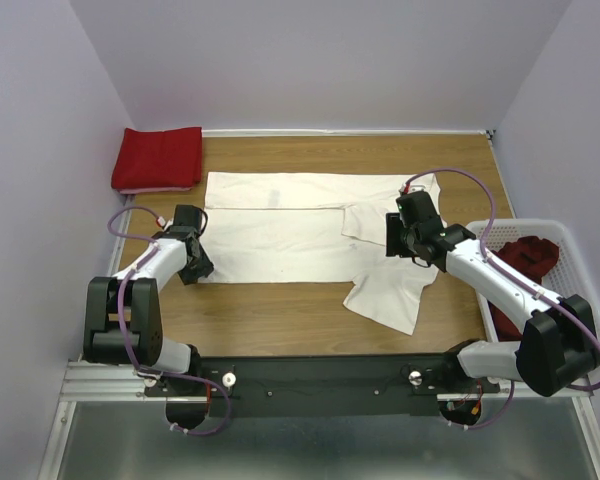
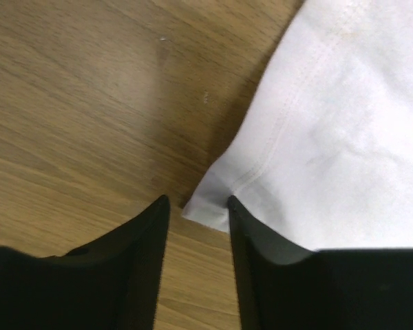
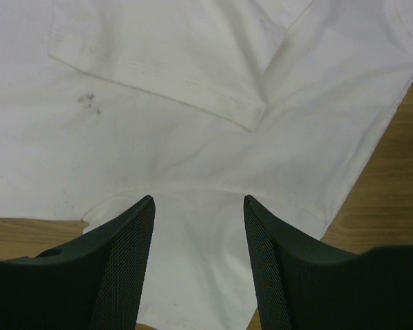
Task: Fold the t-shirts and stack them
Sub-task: Fold the tshirt
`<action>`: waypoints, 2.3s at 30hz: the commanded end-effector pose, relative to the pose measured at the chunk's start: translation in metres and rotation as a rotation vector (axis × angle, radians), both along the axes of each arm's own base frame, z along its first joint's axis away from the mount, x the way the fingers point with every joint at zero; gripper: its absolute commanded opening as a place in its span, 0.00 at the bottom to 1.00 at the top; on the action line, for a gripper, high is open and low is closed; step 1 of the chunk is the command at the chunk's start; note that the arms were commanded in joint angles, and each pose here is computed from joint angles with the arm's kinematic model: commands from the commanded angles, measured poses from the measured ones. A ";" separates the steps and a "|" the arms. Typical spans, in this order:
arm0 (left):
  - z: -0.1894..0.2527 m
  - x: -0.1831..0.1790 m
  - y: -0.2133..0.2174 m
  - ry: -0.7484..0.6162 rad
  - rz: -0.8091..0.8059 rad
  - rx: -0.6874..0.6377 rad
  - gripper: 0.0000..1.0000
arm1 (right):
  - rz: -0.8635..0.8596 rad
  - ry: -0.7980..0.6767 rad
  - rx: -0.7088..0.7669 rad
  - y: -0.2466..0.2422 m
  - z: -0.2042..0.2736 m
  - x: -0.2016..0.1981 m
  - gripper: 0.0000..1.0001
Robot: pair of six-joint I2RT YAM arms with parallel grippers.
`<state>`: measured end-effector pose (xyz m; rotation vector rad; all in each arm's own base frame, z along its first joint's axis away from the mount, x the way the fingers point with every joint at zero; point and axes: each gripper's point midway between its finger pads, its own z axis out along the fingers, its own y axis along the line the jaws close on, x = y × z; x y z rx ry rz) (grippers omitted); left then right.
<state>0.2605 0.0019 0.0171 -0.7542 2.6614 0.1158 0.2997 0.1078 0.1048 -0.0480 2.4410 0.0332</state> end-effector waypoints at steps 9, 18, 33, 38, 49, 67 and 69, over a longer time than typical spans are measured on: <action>-0.008 -0.015 -0.003 0.047 0.021 -0.008 0.10 | -0.022 -0.013 -0.015 -0.006 -0.002 0.000 0.62; 0.030 0.012 0.019 -0.048 0.043 0.065 0.00 | -0.057 0.000 -0.019 -0.011 -0.005 -0.005 0.62; 0.043 0.042 0.026 -0.160 -0.030 -0.038 0.00 | -0.315 0.219 0.051 -0.036 -0.040 -0.045 0.60; 0.041 0.047 0.017 -0.180 -0.076 -0.080 0.00 | -0.454 0.286 0.134 -0.053 -0.060 -0.060 0.56; 0.045 0.050 0.015 -0.208 -0.096 -0.087 0.00 | -0.568 0.290 0.184 -0.068 -0.081 -0.069 0.53; 0.049 0.049 0.017 -0.217 -0.090 -0.084 0.00 | -0.579 0.131 0.324 -0.063 -0.042 -0.040 0.50; 0.049 0.050 0.017 -0.220 -0.089 -0.083 0.00 | -0.590 0.133 0.312 -0.065 -0.045 -0.040 0.50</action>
